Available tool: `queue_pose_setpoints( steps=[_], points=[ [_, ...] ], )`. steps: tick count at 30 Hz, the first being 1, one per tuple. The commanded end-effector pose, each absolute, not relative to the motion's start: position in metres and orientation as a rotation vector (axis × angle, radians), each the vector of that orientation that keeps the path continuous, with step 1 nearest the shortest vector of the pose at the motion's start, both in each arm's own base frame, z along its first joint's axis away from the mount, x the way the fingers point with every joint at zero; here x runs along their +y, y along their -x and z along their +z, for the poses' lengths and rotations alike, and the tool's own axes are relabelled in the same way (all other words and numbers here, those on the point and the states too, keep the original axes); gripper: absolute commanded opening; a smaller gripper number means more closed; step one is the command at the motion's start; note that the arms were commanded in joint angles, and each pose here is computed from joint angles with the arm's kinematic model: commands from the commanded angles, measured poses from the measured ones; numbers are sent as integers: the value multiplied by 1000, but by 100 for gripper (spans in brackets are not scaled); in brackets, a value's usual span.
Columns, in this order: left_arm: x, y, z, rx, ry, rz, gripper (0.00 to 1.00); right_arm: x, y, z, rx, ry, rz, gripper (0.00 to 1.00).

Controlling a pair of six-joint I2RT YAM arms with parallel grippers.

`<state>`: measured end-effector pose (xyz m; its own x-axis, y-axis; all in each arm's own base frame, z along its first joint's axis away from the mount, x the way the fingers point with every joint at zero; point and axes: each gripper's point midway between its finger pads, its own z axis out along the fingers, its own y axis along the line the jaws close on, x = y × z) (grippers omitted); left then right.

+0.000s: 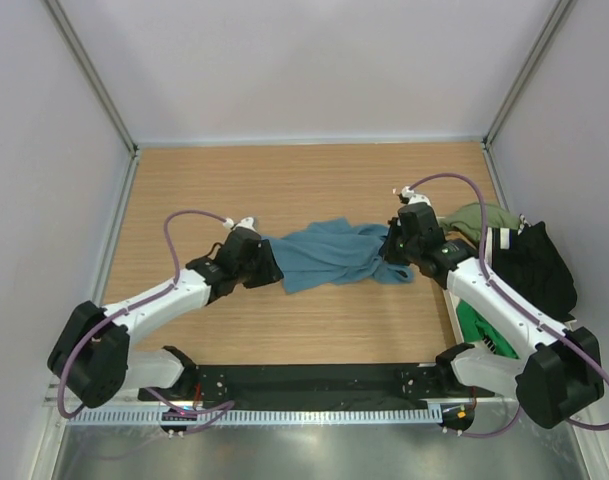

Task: Fold and stack the tank tops
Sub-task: Flatten the tank top out

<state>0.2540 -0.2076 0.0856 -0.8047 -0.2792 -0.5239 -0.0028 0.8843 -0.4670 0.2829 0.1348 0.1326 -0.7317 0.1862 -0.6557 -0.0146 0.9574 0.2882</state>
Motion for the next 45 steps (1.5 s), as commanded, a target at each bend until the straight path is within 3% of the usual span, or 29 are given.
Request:
queue_pose_setpoints(
  steps=[1, 20, 24, 28, 31, 37, 45],
  points=[
    [-237, -258, 97, 2433, 156, -695, 45, 143, -292, 145, 2336, -104, 403, 1],
    [-264, -270, 51, 2543, 172, -706, 36, 150, -288, 145, 2334, -95, 459, 1],
    [-267, -273, 50, 2540, 171, -708, 11, 149, -287, 146, 2332, -93, 455, 1],
    [-267, -277, 53, 2526, 156, -698, 0, 146, -287, 149, 2325, -90, 439, 1],
    [-265, -280, 57, 2522, 137, -676, 0, 145, -288, 148, 2325, -90, 430, 1],
    [-244, -301, 90, 2458, 173, -719, 0, 144, -299, 146, 2326, -71, 386, 1],
    [-188, -355, 212, 2209, 278, -679, 0, 157, -372, 196, 2242, -48, 448, 1]
  ],
)
